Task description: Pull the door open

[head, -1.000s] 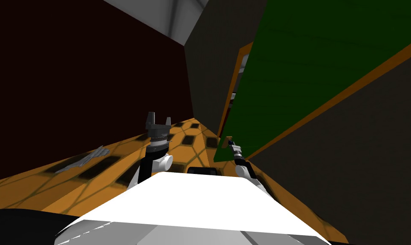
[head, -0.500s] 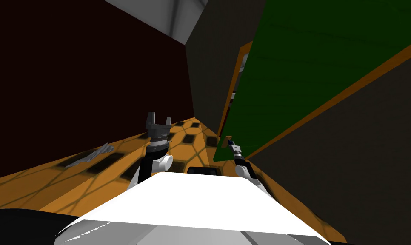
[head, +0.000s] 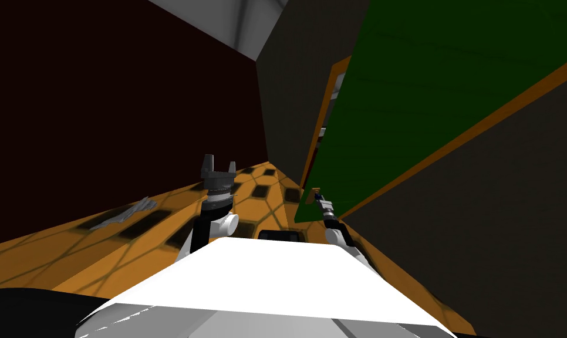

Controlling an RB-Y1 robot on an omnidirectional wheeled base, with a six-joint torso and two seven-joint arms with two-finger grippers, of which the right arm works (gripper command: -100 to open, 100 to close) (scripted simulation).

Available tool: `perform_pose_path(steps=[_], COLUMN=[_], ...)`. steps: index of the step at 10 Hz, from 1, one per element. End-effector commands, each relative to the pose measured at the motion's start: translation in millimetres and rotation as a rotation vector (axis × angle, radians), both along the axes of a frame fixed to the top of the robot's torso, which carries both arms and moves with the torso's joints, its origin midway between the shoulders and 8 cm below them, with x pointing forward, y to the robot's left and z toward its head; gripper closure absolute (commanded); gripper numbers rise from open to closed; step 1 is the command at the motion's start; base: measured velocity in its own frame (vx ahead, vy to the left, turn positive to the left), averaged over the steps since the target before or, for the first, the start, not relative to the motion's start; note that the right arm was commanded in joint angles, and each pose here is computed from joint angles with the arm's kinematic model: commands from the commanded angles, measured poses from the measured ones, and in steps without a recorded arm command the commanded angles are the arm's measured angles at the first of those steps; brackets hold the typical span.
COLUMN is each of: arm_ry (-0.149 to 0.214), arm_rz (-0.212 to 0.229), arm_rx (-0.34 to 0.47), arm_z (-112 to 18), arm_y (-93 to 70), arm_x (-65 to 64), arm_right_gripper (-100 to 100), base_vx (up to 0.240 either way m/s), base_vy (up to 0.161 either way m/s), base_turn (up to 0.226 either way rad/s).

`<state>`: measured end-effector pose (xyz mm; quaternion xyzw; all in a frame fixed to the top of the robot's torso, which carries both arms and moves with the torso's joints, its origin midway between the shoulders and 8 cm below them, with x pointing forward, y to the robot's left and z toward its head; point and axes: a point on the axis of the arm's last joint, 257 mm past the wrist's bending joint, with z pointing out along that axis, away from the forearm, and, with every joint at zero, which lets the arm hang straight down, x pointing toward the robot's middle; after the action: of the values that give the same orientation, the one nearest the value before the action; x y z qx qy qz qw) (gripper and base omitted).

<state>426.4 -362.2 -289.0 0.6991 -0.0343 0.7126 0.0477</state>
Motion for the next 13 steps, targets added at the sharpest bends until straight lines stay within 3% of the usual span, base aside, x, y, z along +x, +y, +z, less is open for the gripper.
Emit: perform_pose_path(steps=[1,13], arm_ry=[0.019,0.019], arm_rz=[0.040,0.047], arm_rx=[0.019,0.020], arm_z=[-7.3,-7.2], arm_y=[25.1,27.8], arm_x=[-0.7,-1.0], arm_right_gripper=[-100,-100], base_vx=[-0.052,-0.014], base_vy=[-0.019,-0.009], base_turn=[0.047,0.005])
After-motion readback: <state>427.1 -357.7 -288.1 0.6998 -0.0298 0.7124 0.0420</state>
